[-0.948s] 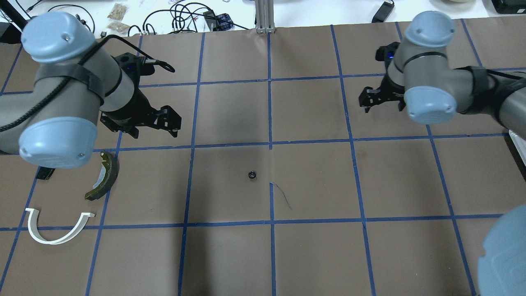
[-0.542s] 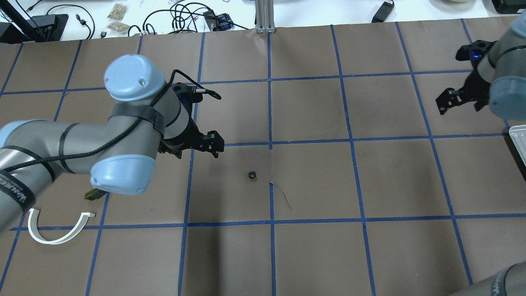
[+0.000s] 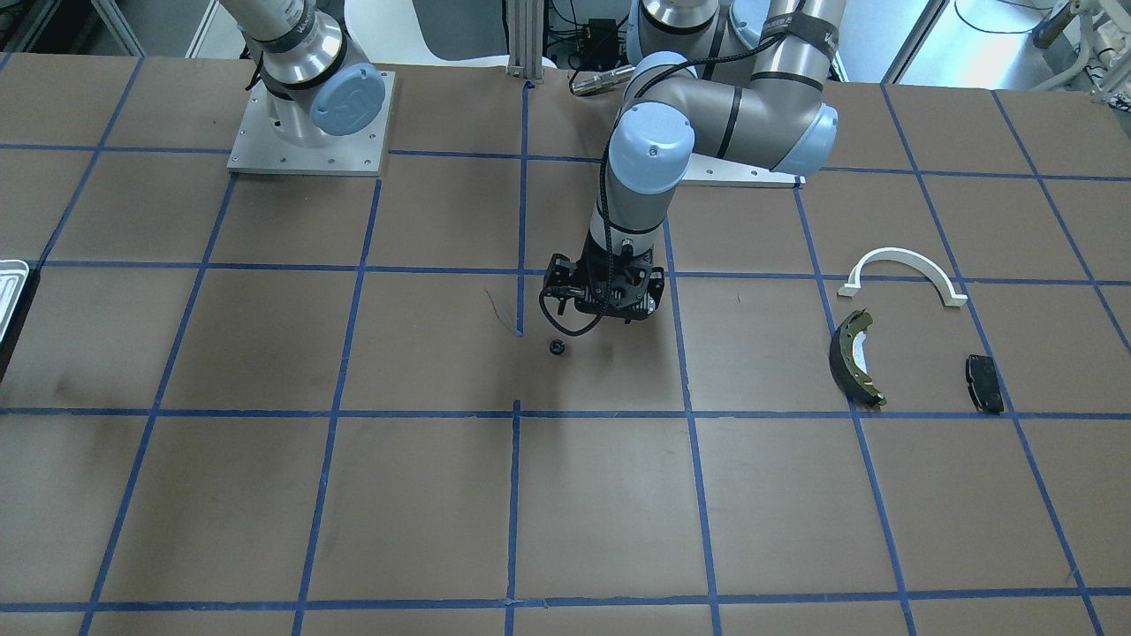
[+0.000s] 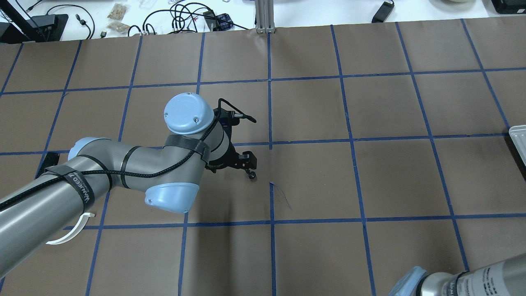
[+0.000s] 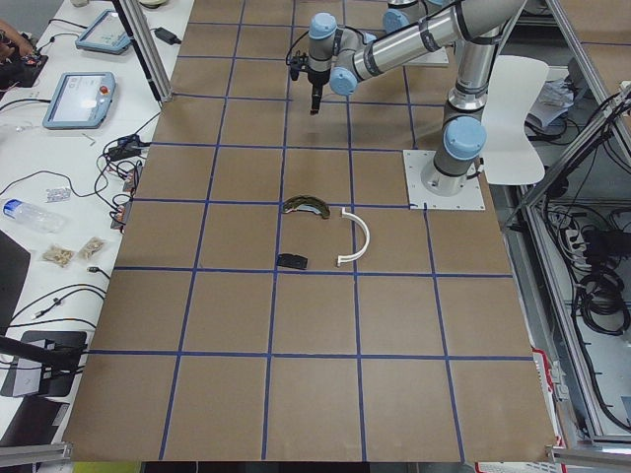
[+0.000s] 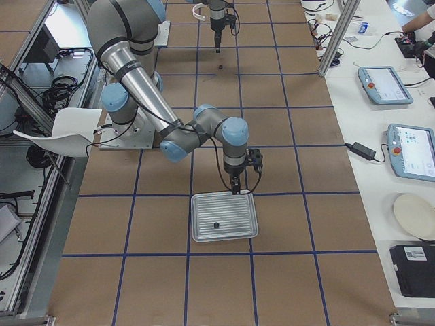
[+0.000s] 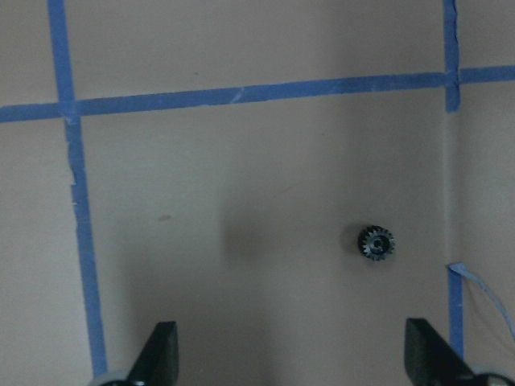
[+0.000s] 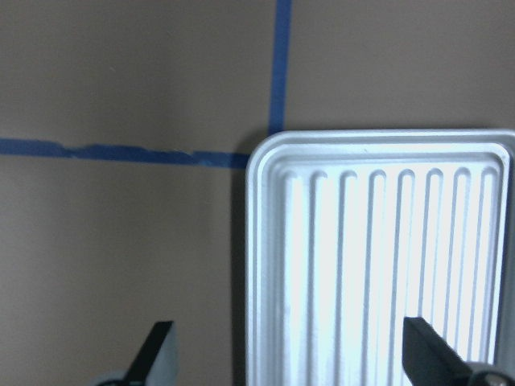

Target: Place bearing gear from tray to pile

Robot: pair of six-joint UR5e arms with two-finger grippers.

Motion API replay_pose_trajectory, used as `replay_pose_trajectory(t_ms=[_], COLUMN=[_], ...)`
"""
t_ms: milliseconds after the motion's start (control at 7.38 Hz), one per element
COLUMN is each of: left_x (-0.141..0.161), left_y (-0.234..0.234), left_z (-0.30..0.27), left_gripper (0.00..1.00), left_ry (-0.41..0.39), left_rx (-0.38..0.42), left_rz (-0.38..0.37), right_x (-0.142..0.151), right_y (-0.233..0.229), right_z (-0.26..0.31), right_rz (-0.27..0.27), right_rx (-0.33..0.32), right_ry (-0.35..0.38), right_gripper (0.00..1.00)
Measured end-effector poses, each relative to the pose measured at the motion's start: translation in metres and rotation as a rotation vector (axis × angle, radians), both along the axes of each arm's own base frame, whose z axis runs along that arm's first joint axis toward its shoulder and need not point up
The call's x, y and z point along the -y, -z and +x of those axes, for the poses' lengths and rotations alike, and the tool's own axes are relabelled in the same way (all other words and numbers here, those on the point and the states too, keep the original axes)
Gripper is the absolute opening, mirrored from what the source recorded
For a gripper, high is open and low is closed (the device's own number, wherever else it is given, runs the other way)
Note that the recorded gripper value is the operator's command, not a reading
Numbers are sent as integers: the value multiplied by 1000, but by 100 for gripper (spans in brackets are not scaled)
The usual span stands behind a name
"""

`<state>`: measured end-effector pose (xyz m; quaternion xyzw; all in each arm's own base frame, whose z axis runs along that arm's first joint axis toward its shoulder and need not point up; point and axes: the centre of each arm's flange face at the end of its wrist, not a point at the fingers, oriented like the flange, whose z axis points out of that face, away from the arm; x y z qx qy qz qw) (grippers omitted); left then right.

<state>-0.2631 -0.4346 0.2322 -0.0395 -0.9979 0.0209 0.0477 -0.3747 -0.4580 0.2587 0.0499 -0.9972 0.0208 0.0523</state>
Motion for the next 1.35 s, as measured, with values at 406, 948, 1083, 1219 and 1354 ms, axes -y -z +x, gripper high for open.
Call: replay_pose_trajectory(t_ms=[406,948,1083,1219,1354], left_x=[11,9,9,11,14], left_y=[38,56,57,56,55], left_z=[-13,-29,-30,-31,-32], left_gripper=[80,71,70,67,64], left_ry=[3,39,43,43,43], left_rx=[-17,-17,-19,-21,-23], left_rz=[-8,-12,-19,-27,-33], right_x=[-42,-45,-43,-41,-40], right_y=[53,73,74,75,76], right_z=[-69,-88,-92,-96,-100], right_rz=[-3,-4,-4,-3,-3], right_rx=[23,29,27,24,22], right_ry=[-79,-101,-107,-116,-121], right_gripper=[87,72,70,66,62])
